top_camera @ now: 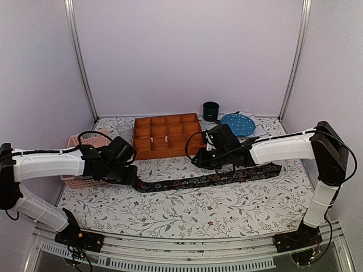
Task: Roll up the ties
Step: Roll the tie at the center of the board.
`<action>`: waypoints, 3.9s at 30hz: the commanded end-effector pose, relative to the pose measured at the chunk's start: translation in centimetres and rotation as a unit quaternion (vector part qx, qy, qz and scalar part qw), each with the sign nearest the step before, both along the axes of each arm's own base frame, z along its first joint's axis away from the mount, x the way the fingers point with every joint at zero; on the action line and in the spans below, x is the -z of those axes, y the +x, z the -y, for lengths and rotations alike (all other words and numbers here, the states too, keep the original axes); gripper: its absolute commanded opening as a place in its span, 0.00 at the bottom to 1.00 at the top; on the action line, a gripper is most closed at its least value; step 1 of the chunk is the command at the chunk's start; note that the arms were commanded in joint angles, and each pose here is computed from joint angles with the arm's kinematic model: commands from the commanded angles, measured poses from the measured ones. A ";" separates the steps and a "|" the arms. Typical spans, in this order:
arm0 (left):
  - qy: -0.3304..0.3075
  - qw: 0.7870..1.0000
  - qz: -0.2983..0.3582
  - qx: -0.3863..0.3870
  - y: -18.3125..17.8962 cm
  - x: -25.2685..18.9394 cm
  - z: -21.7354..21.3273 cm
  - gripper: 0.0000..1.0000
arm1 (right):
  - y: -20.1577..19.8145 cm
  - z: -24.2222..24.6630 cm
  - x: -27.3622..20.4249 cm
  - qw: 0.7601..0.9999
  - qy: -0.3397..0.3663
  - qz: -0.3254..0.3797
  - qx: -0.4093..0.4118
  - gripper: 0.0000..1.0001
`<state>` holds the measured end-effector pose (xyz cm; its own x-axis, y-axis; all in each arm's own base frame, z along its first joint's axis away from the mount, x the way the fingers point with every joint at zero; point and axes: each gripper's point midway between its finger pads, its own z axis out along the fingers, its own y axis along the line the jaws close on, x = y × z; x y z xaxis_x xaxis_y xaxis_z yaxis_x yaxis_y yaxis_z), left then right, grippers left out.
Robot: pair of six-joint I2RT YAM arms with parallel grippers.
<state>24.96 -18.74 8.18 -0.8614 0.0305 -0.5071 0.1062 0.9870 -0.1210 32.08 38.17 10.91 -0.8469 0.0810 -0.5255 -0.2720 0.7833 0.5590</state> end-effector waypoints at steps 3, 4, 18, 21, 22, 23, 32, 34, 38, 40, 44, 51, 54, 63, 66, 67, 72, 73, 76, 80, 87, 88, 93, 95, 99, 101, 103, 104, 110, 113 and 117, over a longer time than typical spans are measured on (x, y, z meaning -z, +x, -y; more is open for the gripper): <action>0.094 0.995 0.000 0.029 0.5 0.5 0.8 0.00 | -0.6 0.2 3.8 1.000 -0.013 -0.021 -0.016 0.19; 0.101 0.994 0.000 0.032 0.6 0.6 1.1 0.00 | -0.8 0.1 4.1 0.999 -0.012 -0.025 -0.018 0.19; 0.107 0.991 0.001 0.084 1.0 1.6 6.0 0.00 | -1.8 -0.2 5.9 0.998 0.004 -0.055 -0.024 0.18; 0.106 0.990 0.000 0.095 0.8 2.1 7.1 0.00 | -2.0 -0.2 6.6 0.998 0.005 -0.064 -0.025 0.17; 0.106 0.990 -0.001 0.097 0.8 2.2 7.4 0.00 | -2.1 -0.2 6.7 0.997 0.006 -0.067 -0.024 0.17; 0.105 0.989 -0.001 0.099 0.8 2.4 7.6 0.00 | -2.1 -0.3 6.8 0.997 0.008 -0.068 -0.024 0.17; 0.096 0.989 -0.001 0.108 1.1 2.8 8.9 0.00 | -2.3 -0.4 6.7 0.997 0.012 -0.071 -0.023 0.17; 0.092 0.990 -0.003 0.111 1.1 2.9 9.2 0.02 | -2.3 -0.4 6.7 0.997 0.012 -0.072 -0.023 0.17; 0.086 0.989 -0.007 0.116 1.1 3.4 9.5 0.11 | -2.3 -0.4 6.7 0.997 0.013 -0.073 -0.022 0.17; 0.083 0.989 -0.009 0.119 1.1 3.6 9.8 0.13 | -2.3 -0.4 6.6 0.997 0.014 -0.072 -0.022 0.17; 0.078 0.989 -0.013 0.123 1.0 4.1 10.2 0.18 | -2.4 -0.4 6.3 0.997 0.014 -0.071 -0.022 0.17; 0.069 0.990 -0.011 0.126 1.1 4.0 10.6 0.31 | -2.2 -0.4 5.5 0.998 0.017 -0.064 -0.022 0.17; 0.066 0.990 -0.009 0.126 1.2 3.9 10.8 0.37 | -2.3 -0.4 5.4 0.998 0.019 -0.064 -0.023 0.17; 0.039 0.991 -0.001 0.128 1.1 2.8 11.5 0.50 | -2.2 -0.3 4.2 0.998 0.024 -0.054 -0.022 0.17; 0.026 0.992 0.007 0.125 1.2 1.8 11.6 0.57 | -2.0 -0.4 3.1 0.998 0.030 -0.045 -0.023 0.19; 0.022 0.992 0.011 0.124 1.2 1.5 11.6 0.59 | -2.0 -0.4 2.8 0.998 0.032 -0.042 -0.023 0.20; 0.011 0.993 0.026 0.115 1.3 0.0 11.3 0.63 | -1.7 -0.7 2.0 0.998 0.033 -0.035 -0.026 0.25; 0.009 0.993 0.028 0.115 1.3 -0.3 11.3 0.63 | -1.7 -0.8 1.9 0.999 0.033 -0.034 -0.028 0.25; 0.007 0.994 0.034 0.106 1.2 -1.0 10.8 0.64 | -1.5 -0.9 1.5 0.999 0.026 -0.026 -0.034 0.28; -0.004 0.996 0.055 0.076 1.0 -2.4 9.1 0.64 | -1.3 -1.4 0.4 0.998 0.008 -0.003 -0.063 0.35; -0.065 0.994 0.093 0.007 0.0 -3.6 5.7 0.59 | -2.9 -5.8 -1.5 0.986 0.022 0.011 -0.167 0.30; -0.075 0.992 0.097 0.002 -0.1 -3.7 5.4 0.57 | -3.6 -6.9 -1.5 0.982 0.025 0.008 -0.186 0.28; -0.127 0.989 0.080 -0.013 -0.1 -2.5 4.2 0.40 | -6.9 -12.1 -0.4 0.964 0.063 -0.028 -0.256 0.16; -0.157 0.985 0.072 -0.019 0.4 -2.1 3.8 0.39 | -7.8 -13.4 0.1 0.959 0.078 -0.044 -0.267 0.12; -0.195 0.978 0.068 -0.017 1.0 -1.8 3.6 0.48 | -8.4 -15.0 1.3 0.956 0.084 -0.068 -0.271 0.05; -0.201 0.977 0.071 -0.017 1.2 -1.7 3.4 0.59 | -8.3 -15.4 2.1 0.957 0.082 -0.080 -0.265 0.02; -0.205 0.976 0.069 -0.023 1.3 -1.2 3.1 0.69 | -8.0 -15.5 3.1 0.960 0.076 -0.092 -0.254 0.00; -0.207 0.976 0.069 -0.026 1.4 -1.0 3.0 0.72 | -8.0 -15.6 3.6 0.960 0.072 -0.098 -0.251 0.00; -0.214 0.975 0.052 -0.035 1.5 0.6 2.5 0.76 | -7.3 -15.6 6.3 0.965 0.047 -0.123 -0.226 0.00; -0.214 0.975 0.045 -0.032 1.4 1.1 2.5 0.76 | -6.7 -15.0 7.4 0.970 0.029 -0.125 -0.207 0.00; -0.216 0.975 0.040 -0.031 1.4 1.6 2.4 0.75 | -5.8 -14.1 8.7 0.973 0.012 -0.133 -0.186 0.00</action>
<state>26.15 -21.09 7.05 -0.8084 -0.2441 -0.5357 0.0704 0.8634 -0.4997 25.07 53.40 7.35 -0.8983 -0.2654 -0.3501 -0.4393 0.5465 0.7130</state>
